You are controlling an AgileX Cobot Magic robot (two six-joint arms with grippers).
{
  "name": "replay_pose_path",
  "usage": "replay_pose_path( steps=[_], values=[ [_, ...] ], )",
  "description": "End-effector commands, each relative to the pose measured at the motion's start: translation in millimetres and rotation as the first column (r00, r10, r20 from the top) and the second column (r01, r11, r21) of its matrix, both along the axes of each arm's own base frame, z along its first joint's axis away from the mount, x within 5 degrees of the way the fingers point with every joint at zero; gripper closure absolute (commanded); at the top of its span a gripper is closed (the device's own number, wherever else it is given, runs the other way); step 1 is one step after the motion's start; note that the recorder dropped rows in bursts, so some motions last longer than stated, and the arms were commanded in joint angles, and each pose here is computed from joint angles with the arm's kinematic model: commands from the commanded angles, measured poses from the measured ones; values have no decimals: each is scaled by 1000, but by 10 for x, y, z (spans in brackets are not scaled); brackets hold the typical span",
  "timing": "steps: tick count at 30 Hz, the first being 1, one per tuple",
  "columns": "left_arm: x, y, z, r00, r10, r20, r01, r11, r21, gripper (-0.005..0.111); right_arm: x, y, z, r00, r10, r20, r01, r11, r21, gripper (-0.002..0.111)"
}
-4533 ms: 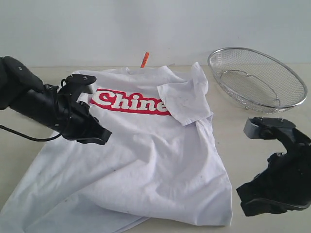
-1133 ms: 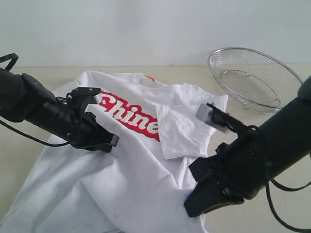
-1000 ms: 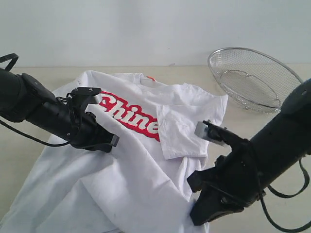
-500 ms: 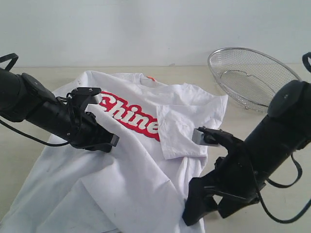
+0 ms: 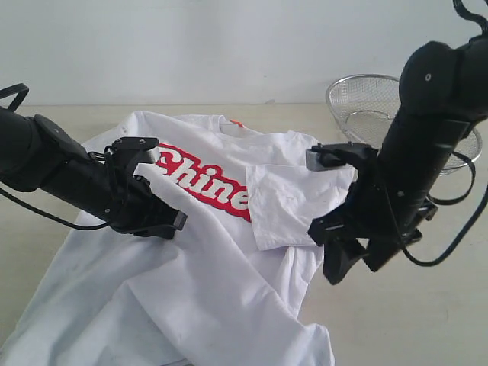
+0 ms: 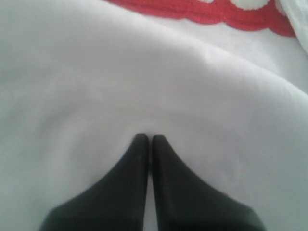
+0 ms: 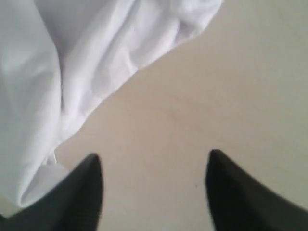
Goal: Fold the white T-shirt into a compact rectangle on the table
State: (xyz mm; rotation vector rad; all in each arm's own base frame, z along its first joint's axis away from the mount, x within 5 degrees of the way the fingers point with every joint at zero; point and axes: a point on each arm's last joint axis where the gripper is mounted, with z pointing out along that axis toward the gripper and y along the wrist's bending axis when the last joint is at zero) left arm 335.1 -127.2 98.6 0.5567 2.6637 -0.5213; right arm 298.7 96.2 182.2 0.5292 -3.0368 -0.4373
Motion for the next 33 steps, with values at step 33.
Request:
replay_pose_path(
  steps=[33],
  values=[
    [-52, 21, -151, 998, -4, -56, 5, 1000, 19, 102, 1721, -19, -831, 942, 50, 331, 43, 962, -268, 107]
  ],
)
